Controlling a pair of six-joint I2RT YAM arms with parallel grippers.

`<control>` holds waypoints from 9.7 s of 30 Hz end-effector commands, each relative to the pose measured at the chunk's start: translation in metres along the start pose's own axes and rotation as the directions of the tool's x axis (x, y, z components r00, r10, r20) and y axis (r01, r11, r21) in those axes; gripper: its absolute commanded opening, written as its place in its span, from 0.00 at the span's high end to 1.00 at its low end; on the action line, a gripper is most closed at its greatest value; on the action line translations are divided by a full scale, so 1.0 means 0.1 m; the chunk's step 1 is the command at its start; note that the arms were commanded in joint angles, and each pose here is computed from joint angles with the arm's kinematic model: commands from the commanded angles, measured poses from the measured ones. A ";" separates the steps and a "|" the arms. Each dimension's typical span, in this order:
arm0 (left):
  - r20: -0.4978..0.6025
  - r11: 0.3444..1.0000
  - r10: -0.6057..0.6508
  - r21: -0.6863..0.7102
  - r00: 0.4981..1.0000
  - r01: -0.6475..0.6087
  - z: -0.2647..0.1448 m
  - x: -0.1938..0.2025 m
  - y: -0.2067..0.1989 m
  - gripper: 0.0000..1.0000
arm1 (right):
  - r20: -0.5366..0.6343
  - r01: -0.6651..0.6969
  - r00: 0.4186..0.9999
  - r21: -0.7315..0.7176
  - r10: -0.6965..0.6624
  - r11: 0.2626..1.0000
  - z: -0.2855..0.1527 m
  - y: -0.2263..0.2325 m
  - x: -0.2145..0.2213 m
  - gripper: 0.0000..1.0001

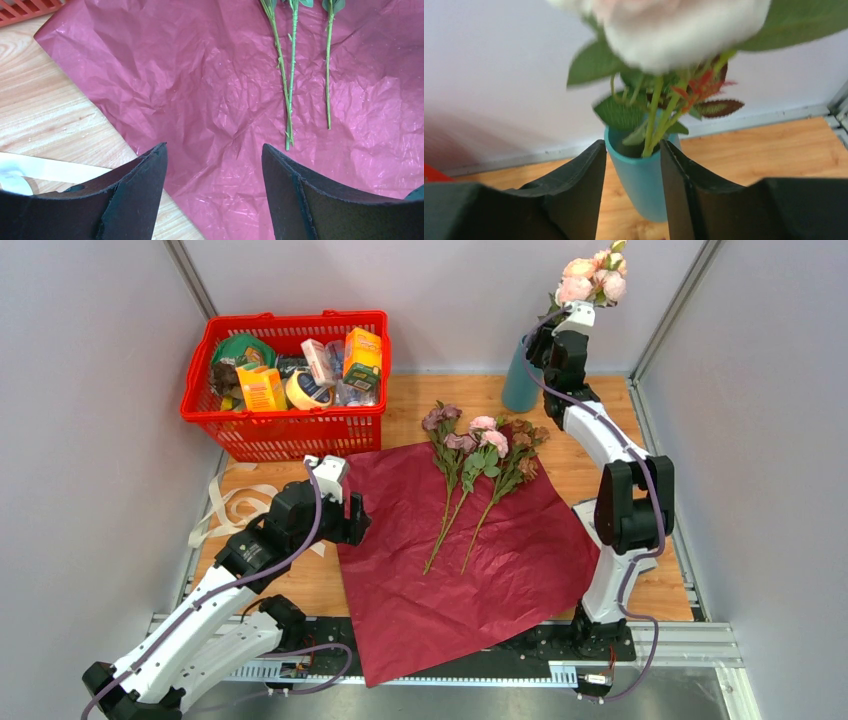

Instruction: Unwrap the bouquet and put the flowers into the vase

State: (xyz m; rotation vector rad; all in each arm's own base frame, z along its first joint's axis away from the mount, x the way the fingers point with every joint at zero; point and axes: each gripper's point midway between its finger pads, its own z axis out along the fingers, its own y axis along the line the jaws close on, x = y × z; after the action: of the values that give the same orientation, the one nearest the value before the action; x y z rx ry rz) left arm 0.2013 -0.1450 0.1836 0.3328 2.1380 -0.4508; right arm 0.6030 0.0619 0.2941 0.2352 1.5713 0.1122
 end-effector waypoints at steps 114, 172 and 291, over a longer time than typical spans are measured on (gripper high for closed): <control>0.040 1.000 0.014 0.021 0.999 -0.015 -0.02 -0.09 -0.04 0.23 | -0.168 -0.545 0.825 0.018 0.540 0.838 -2.47 0.31 0.46 1.00; 0.003 1.000 0.018 -0.008 1.000 -0.018 0.05 -0.02 0.01 0.23 | 0.446 -0.005 0.894 0.114 -0.047 0.993 0.02 0.15 -0.66 0.98; 0.033 1.000 0.011 0.011 0.999 -0.011 -0.01 -0.07 -0.02 0.23 | -0.560 -0.693 0.675 -0.258 0.481 0.673 -2.31 0.83 2.05 1.00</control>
State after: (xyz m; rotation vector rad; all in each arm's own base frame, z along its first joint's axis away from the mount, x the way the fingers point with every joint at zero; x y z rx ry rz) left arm 0.2016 -0.1453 0.1825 0.3335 2.1425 -0.4494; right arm 0.3776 0.2124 0.0819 0.4496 1.8959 1.2079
